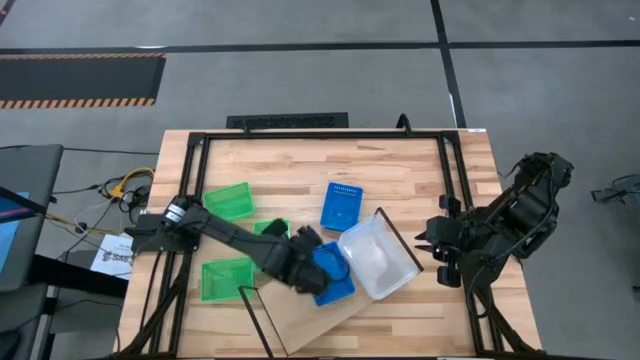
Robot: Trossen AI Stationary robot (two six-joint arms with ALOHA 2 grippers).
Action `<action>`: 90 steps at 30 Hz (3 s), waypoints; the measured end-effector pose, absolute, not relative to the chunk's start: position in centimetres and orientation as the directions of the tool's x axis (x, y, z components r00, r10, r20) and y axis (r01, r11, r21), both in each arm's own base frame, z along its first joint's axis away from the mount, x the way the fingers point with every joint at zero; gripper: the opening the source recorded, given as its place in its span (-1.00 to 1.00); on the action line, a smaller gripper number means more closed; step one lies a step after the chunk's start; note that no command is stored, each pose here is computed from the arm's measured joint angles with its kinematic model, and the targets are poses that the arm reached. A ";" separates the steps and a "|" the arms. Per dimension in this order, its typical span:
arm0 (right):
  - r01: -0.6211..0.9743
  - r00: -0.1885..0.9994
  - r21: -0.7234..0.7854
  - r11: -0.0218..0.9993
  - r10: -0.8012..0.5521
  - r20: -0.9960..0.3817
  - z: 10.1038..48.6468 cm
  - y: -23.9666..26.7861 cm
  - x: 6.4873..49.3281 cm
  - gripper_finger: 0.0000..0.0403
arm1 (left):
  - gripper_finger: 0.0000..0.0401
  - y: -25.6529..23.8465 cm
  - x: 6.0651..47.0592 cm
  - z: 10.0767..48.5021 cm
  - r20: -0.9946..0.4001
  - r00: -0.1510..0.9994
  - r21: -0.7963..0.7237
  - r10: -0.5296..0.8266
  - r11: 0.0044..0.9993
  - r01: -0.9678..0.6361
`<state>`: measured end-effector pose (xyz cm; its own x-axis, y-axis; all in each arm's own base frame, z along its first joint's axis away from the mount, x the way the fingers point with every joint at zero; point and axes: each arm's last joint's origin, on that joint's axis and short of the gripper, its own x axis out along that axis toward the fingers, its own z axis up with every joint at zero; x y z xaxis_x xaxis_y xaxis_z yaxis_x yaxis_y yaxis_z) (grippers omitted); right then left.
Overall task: Stack baskets on shelf by color
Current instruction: Stack the left blue basket on top of the other blue basket on the shelf, then stack the blue basket on top of the other blue baskets on the shelf
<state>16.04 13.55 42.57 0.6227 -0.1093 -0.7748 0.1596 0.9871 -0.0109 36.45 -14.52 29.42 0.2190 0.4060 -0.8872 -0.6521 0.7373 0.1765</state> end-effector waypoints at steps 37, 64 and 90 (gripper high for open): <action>0.108 0.629 -0.032 0.994 -0.093 -0.772 42.6 14.1 15.6 -0.47 | -1.00 -7.0 33.5 25.8 -0.860 0.492 -0.240 0.136 0.743 -0.625; 0.109 0.630 -0.033 0.994 -0.094 -0.771 42.6 14.1 15.6 -0.47 | -1.00 -10.7 34.4 23.4 -0.876 0.481 -0.337 0.036 0.667 -0.665; 0.089 0.616 -0.070 0.994 -0.110 -0.780 42.5 13.9 15.4 -0.47 | -0.21 -1.7 36.3 29.5 -0.795 0.581 -0.050 0.174 0.936 -0.348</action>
<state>15.44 13.90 42.48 0.6157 -0.1097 -0.7803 0.0886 0.9936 -0.0697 36.27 -1.74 29.45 0.5814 0.1739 -0.7948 -0.3482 0.9361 -0.0499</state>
